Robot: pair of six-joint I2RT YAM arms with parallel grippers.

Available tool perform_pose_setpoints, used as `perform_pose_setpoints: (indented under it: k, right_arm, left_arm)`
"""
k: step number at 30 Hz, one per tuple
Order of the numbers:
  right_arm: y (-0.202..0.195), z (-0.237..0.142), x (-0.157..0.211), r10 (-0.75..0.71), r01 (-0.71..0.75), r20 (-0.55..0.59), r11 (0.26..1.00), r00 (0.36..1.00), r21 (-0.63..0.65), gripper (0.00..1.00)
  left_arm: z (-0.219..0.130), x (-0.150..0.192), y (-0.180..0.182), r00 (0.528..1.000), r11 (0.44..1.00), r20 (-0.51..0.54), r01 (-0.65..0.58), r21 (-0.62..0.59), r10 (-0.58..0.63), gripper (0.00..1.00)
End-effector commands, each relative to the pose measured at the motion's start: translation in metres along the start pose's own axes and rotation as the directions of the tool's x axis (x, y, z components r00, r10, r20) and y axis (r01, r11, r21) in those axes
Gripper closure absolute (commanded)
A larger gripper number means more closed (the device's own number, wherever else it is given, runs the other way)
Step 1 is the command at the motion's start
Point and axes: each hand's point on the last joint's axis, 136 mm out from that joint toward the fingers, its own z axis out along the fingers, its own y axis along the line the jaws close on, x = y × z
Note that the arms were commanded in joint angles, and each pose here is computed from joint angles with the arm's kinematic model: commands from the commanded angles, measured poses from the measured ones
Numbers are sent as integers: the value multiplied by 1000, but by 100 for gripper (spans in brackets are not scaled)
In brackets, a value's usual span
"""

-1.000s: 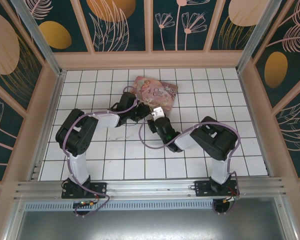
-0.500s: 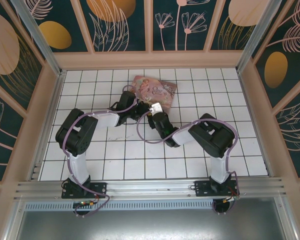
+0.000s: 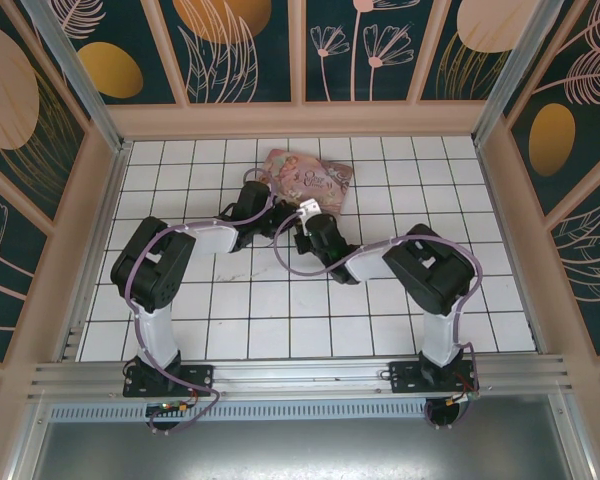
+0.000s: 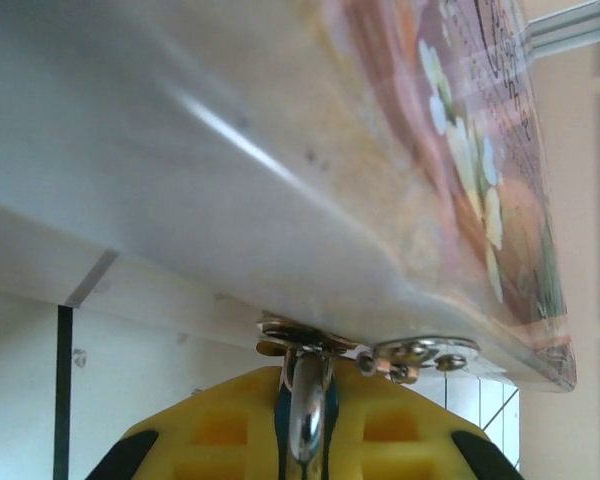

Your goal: Unlock the padlock with the key

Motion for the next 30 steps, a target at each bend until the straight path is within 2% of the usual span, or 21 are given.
perform_pose_setpoints:
  k: [1, 4, 6, 18, 20, 25, 30]
  right_arm:
    - [-14, -12, -47, 225, -215, 73, 968, 972, -129, 100]
    - [-3, -17, -48, 314, -299, 10, 913, 949, -278, 100]
    - [2, -19, -45, 350, -339, -27, 880, 936, -333, 100]
    - [1, -34, 0, 477, -486, -115, 805, 871, -341, 100]
    - [2, -36, 5, 488, -499, -125, 796, 864, -342, 100]
    - [2, -40, 17, 495, -515, -148, 789, 856, -335, 100]
    - [4, -47, 28, 485, -515, -175, 789, 857, -336, 100]
  left_arm:
    - [-3, 19, -14, 997, 998, -73, -22, 55, 26, 100]
    - [-3, 19, -14, 997, 998, -70, -23, 56, 27, 100]
    - [-3, 19, -14, 997, 998, -67, -24, 59, 28, 100]
    - [-7, 20, -14, 998, 997, -50, -23, 76, 27, 100]
    - [-8, 20, -14, 998, 997, -50, -22, 79, 26, 84]
    - [-16, 22, -16, 999, 996, -41, -26, 86, 30, 58]
    - [-30, 22, -22, 999, 995, -22, -32, 91, 34, 46]
